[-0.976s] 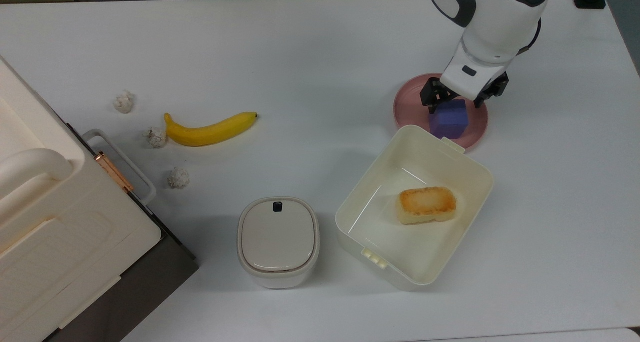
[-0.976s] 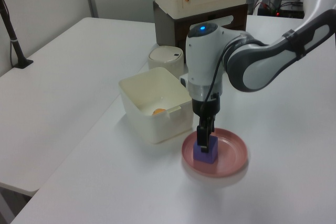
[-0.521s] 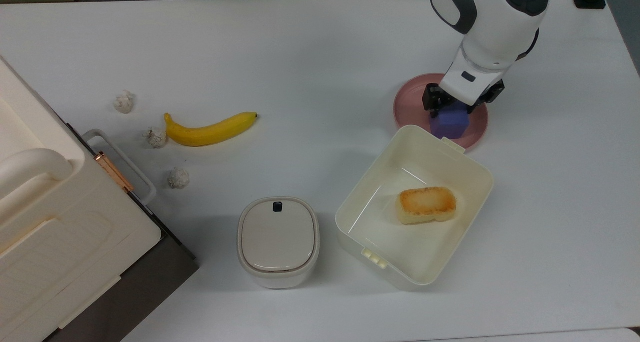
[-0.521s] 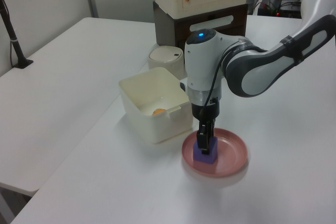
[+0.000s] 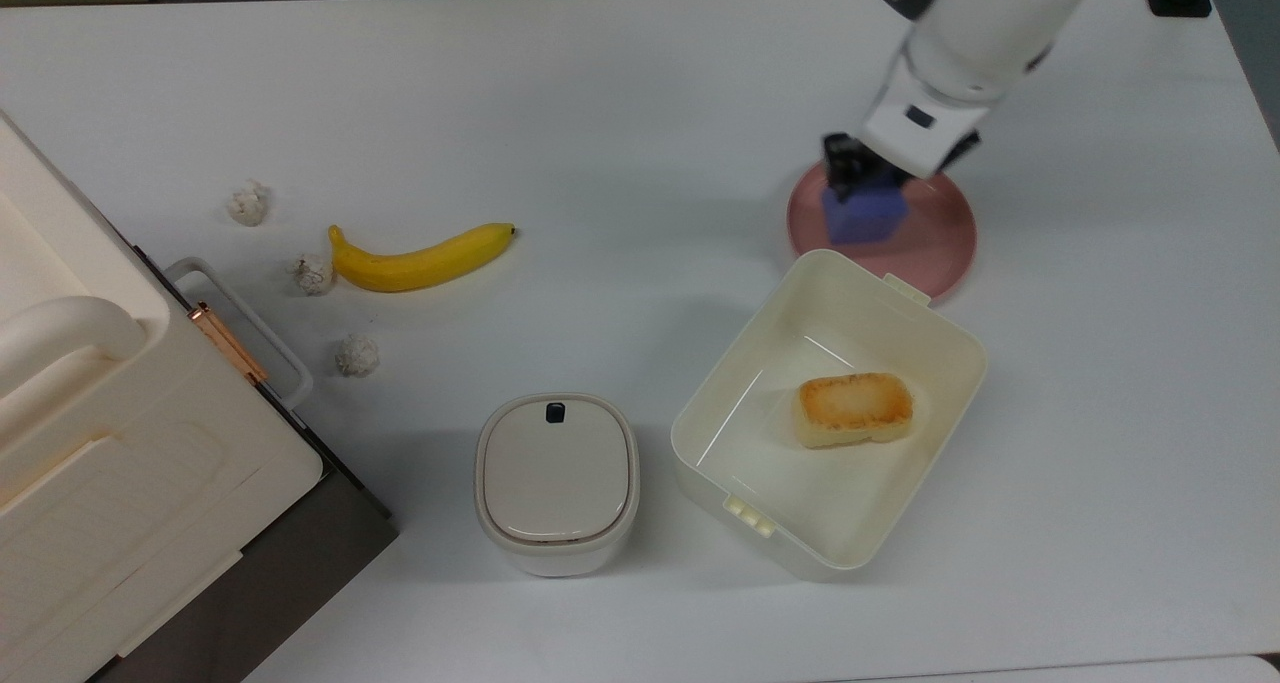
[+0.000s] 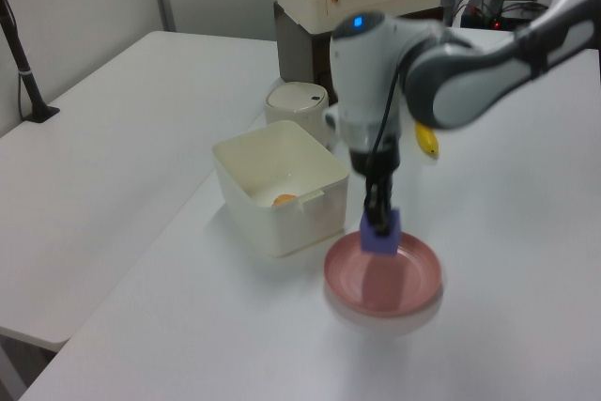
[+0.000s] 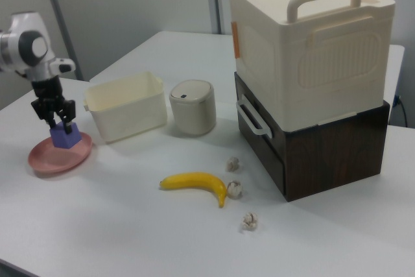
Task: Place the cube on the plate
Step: 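Carry the purple cube off the plate toward the banana and lower it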
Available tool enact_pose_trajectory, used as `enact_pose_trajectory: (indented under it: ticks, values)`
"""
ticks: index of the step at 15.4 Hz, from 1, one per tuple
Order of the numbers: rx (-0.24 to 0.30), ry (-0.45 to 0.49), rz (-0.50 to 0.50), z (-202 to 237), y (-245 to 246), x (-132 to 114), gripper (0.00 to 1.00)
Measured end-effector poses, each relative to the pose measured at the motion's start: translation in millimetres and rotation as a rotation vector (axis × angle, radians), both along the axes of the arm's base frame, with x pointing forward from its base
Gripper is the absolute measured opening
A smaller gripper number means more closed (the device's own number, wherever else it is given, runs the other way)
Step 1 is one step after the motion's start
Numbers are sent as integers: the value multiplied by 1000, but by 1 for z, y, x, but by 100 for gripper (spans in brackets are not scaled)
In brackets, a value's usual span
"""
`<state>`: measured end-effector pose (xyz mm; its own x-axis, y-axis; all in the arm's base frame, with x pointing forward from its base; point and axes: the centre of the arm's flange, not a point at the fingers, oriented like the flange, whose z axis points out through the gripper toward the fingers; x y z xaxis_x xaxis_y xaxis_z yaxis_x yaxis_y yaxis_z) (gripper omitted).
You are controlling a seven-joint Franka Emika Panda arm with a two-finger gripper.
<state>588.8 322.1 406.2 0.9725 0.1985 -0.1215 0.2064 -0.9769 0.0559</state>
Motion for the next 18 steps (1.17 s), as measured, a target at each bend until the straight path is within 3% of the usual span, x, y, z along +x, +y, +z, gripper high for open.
enact_pose_trajectory:
  ticks: [3, 6, 8, 12, 17, 18]
  values:
    - [-12, 69, 34, 20, -67, 13, 52]
    - [-40, 121, 15, -2, -159, 36, 52]
    - [-59, 118, -7, -20, -195, 45, 52]
    - [-51, 65, -30, -56, -218, 61, 52]
    - [-46, 25, -42, -60, -218, 67, 52]
    - [-48, 24, -44, -60, -220, 68, 58]
